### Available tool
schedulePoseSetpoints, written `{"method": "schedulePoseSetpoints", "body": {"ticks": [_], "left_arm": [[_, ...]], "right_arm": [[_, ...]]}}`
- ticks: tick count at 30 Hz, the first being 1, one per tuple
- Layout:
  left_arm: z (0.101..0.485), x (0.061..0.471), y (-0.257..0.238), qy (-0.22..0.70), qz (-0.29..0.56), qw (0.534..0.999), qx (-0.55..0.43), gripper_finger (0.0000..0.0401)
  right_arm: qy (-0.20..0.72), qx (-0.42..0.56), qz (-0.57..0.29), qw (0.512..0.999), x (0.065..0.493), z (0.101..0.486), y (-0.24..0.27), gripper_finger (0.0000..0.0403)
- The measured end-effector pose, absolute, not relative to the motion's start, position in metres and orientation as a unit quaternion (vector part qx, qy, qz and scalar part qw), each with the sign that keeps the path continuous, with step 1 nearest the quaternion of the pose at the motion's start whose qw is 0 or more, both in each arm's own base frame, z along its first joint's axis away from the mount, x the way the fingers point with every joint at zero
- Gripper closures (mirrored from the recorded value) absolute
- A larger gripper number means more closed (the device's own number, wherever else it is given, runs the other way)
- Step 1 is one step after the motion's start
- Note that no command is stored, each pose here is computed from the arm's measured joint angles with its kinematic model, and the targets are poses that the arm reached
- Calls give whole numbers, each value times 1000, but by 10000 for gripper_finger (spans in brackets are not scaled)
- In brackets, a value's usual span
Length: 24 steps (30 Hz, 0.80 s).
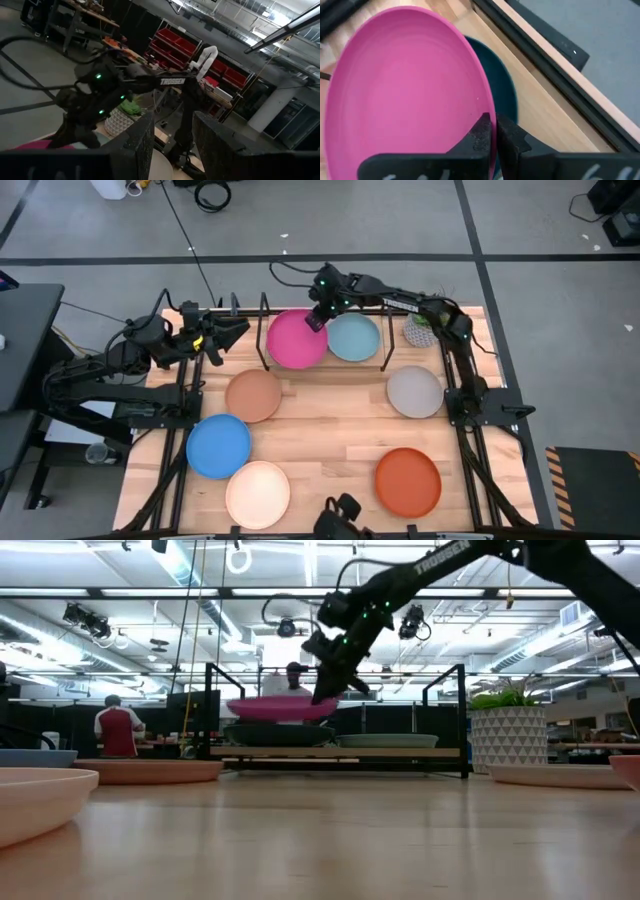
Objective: Place and stack plates onto a shelf
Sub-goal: Stack the pink plate on top of the dark blue plate on the shelf, then stack the brown plate on top of the light blue plate on the shelf
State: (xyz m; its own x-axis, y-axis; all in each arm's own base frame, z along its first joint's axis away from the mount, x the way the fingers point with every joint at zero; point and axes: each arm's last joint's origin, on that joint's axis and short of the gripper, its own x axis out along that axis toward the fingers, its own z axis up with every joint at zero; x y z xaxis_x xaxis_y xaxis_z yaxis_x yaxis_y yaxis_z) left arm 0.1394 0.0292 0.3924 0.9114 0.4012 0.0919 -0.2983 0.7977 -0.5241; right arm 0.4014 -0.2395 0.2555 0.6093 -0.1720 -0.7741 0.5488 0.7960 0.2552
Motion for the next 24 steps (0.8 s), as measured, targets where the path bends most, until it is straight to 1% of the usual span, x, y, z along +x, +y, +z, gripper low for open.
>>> {"method": "schedulePoseSetpoints", "body": {"ticks": [4,7,10,14,16,18,21,24], "left_arm": [[392,139,29,-98,186,943,-258,260],[391,140,29,-92,188,943,-258,260],[390,140,29,-86,189,944,-257,260],[389,140,29,-80,191,944,-256,260],[389,140,29,-80,190,944,-256,260],[389,140,29,-80,190,944,-256,260],[389,140,29,-80,189,944,-257,260],[390,140,28,-81,170,946,-263,260]], "right_arm": [[403,246,-198,859,404,242,-244,363],[410,249,-190,857,403,240,-243,344],[403,236,-197,862,401,247,-244,327],[389,210,-208,873,392,268,-244,310],[381,194,-181,885,386,283,-239,305],[375,170,-133,901,384,299,-226,304],[365,122,-34,922,389,319,-190,304],[369,52,39,927,399,327,-149,306]]}}
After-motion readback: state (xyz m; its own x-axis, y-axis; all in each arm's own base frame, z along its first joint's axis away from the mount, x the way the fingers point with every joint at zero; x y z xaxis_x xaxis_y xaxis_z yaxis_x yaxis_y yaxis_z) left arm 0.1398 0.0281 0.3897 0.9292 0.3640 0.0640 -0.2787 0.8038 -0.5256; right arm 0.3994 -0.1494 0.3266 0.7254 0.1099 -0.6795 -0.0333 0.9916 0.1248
